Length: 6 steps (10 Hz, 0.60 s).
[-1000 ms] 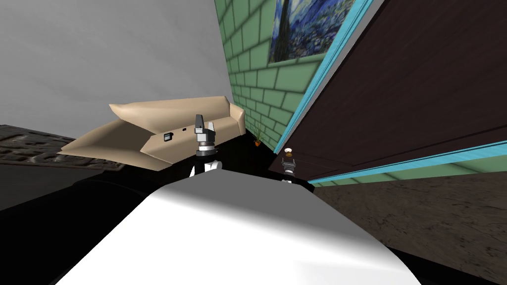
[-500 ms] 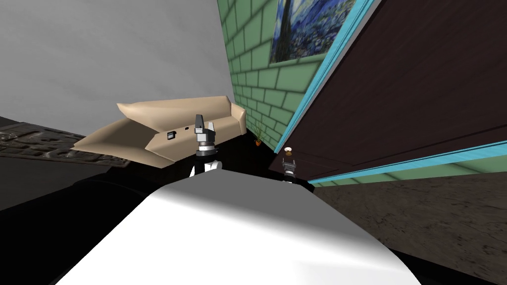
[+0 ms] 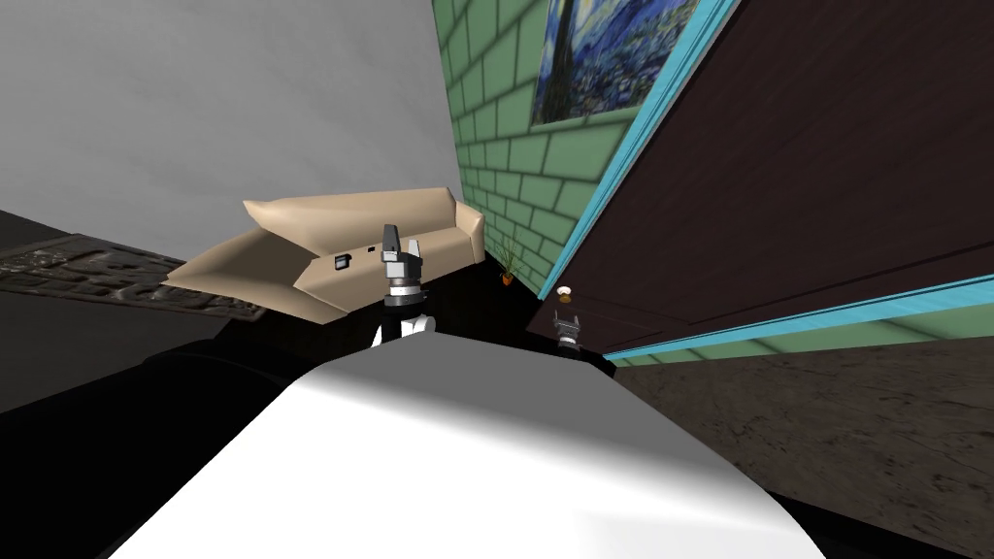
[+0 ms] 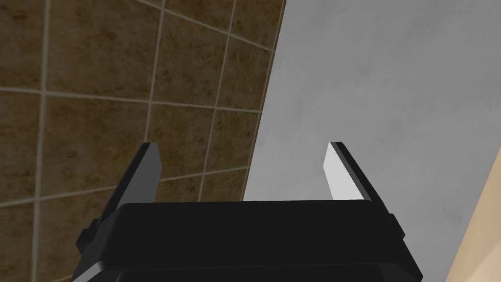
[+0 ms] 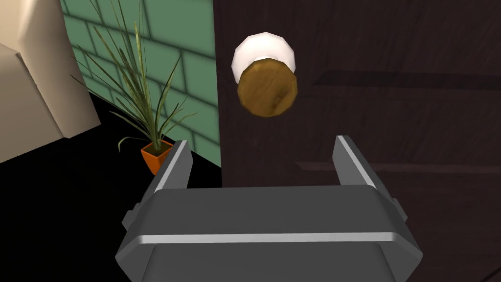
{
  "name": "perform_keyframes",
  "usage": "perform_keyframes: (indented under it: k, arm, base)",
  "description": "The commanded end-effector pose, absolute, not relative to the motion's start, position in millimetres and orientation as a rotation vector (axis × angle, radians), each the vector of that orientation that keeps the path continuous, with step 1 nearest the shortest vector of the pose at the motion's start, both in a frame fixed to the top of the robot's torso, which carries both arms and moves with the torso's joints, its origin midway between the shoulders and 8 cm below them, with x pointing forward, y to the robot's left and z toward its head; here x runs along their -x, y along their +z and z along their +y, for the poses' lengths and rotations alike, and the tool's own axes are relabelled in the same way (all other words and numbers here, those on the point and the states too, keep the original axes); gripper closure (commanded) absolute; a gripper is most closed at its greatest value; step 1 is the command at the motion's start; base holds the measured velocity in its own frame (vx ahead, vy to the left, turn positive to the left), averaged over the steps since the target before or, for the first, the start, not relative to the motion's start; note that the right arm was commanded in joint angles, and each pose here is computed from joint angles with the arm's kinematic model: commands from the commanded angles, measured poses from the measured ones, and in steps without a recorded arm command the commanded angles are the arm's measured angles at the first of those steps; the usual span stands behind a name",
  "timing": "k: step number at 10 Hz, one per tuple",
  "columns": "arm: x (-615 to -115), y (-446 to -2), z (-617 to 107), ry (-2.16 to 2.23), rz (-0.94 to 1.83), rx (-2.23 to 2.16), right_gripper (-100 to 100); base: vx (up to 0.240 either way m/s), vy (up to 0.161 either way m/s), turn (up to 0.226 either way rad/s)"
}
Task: Pull the door open
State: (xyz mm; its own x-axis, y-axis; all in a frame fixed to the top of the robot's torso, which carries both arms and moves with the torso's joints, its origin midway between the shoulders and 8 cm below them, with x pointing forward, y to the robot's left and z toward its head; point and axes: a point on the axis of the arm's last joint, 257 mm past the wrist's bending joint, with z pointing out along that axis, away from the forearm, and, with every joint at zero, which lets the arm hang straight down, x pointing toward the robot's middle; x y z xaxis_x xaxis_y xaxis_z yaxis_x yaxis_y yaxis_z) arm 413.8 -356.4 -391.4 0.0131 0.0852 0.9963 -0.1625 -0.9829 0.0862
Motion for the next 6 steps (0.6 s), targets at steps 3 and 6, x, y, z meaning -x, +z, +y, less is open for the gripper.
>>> perform_keyframes:
  k: [3, 6]
  arm:
    - [-407.6, -391.8, -356.1, 2.135, -0.166, -2.136, -100]
    - [-401.4, -392.8, -379.0, 2.111, -0.188, -2.116, -100]
  base:
    - [-0.052, -0.025, 0.029]
    - [0.099, 0.014, 0.122]
